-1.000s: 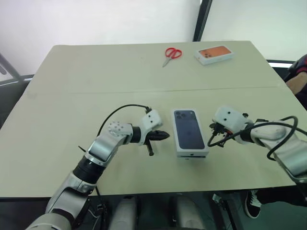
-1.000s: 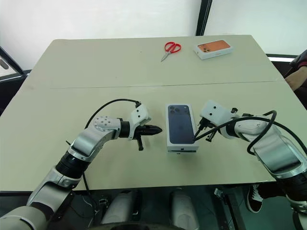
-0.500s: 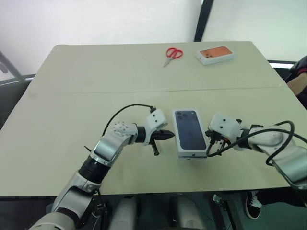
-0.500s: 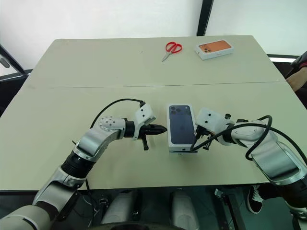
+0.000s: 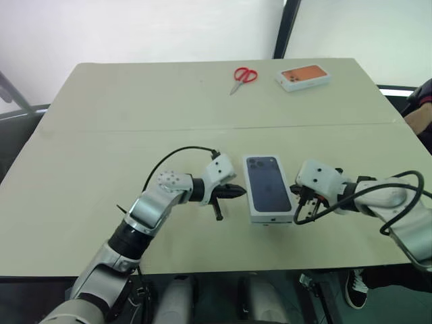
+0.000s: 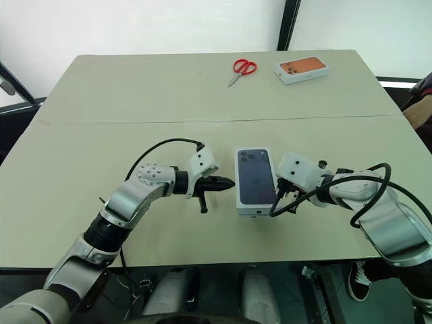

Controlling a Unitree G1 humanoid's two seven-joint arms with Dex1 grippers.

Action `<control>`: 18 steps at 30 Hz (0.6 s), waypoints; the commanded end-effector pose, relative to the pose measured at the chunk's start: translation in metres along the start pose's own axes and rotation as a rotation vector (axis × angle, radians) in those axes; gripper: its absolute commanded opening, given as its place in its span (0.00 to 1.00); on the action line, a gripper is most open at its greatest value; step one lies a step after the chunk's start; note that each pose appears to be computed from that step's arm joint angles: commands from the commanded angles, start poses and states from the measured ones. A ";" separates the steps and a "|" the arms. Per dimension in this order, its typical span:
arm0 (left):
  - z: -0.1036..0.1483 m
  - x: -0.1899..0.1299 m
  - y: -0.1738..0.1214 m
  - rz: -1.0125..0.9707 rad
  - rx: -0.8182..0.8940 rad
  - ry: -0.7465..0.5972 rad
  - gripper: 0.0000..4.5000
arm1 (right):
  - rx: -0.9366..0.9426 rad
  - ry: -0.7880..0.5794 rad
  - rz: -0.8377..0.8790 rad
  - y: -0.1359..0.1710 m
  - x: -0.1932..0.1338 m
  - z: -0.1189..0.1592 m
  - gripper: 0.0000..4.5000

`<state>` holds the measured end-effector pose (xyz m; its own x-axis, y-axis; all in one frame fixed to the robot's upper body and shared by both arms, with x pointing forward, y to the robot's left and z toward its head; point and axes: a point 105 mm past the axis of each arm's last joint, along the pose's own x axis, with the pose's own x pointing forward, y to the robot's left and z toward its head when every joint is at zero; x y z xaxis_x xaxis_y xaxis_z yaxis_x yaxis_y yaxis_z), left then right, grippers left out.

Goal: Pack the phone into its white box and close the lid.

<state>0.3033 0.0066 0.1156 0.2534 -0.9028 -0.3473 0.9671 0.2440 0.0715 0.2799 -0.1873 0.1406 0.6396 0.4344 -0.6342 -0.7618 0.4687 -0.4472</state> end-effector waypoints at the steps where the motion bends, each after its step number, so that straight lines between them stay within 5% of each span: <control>1: 0.016 0.005 -0.015 -0.066 0.060 -0.044 0.00 | -0.055 -0.047 0.025 0.009 -0.005 0.014 0.01; 18: 0.001 0.004 -0.008 -0.032 0.033 0.001 0.00 | -0.064 0.003 0.013 0.010 -0.002 0.000 0.01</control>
<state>0.2996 0.0053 0.1064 0.2302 -0.8935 -0.3856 0.9729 0.2194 0.0724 0.2708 -0.1888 0.1277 0.6164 0.4174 -0.6677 -0.7791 0.4465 -0.4401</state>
